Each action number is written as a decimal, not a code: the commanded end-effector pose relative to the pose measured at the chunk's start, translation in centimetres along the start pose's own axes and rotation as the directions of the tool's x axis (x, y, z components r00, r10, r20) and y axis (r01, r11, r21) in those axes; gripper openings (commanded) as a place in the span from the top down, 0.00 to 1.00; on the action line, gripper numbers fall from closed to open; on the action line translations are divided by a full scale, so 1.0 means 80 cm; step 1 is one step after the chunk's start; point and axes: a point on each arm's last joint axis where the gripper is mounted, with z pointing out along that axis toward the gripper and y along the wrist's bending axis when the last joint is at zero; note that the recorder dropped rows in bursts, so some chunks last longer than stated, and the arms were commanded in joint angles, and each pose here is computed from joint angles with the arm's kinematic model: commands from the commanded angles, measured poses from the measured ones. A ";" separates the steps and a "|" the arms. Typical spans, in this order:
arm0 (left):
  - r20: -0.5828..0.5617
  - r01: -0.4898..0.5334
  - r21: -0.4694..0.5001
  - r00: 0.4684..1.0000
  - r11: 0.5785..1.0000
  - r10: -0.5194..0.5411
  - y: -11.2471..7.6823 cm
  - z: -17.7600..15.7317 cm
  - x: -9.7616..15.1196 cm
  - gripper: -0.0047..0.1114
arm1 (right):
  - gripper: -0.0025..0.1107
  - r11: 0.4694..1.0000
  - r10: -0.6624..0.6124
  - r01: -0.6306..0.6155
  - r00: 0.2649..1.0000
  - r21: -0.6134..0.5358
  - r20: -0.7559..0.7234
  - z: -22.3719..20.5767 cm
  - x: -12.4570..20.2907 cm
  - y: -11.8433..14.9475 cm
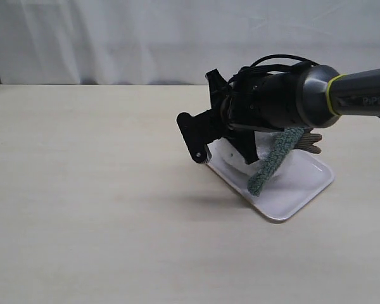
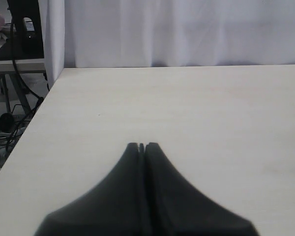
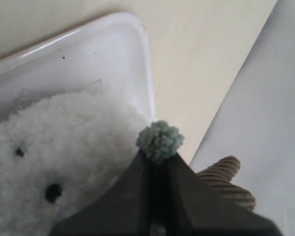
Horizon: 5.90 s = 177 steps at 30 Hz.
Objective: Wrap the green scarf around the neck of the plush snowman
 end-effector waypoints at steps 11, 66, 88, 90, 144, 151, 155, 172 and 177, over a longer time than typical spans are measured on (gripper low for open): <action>0.013 0.003 0.004 1.000 1.000 -0.003 0.000 0.000 -0.001 0.96 | 0.94 0.979 0.186 -0.197 0.968 0.052 0.171 -0.005 -0.017 -0.011; 0.013 0.003 0.004 1.000 1.000 -0.003 0.000 0.000 -0.001 0.96 | 0.35 0.726 0.686 -0.677 0.725 -0.120 0.059 -0.093 -0.022 -0.020; 0.013 0.003 0.004 1.000 1.000 -0.003 0.000 0.000 -0.001 0.96 | 0.50 -0.166 0.972 -0.985 -0.170 0.038 -0.162 -0.198 0.175 -0.010; 0.013 0.003 0.004 1.000 1.000 -0.003 0.000 0.000 -0.001 0.96 | 0.50 -0.258 0.949 -0.966 -0.257 0.019 -0.181 -0.190 0.206 0.010; 0.013 0.003 0.004 1.000 1.000 -0.003 0.000 0.000 -0.001 0.96 | 0.69 -0.595 0.663 -0.803 -0.467 -0.034 -0.585 0.060 0.238 0.174; 0.013 0.003 0.004 1.000 1.000 -0.003 0.000 0.000 -0.001 0.96 | 0.61 -0.584 0.681 -0.811 -0.456 -0.049 -0.572 0.062 0.229 0.168; 0.013 0.003 0.004 1.000 1.000 -0.003 0.000 0.000 -0.001 0.96 | 0.65 -0.551 0.708 -0.832 -0.418 -0.074 -0.570 0.062 0.229 0.168; 0.013 0.003 0.004 1.000 1.000 -0.003 0.000 0.000 -0.001 0.96 | 0.94 -0.356 0.831 -0.909 -0.201 -0.219 -0.518 0.063 0.229 0.166; 0.013 0.003 0.004 1.000 1.000 -0.003 0.000 0.000 -0.001 0.96 | 0.94 -0.277 0.875 -0.929 -0.139 -0.245 -0.464 0.065 0.235 0.156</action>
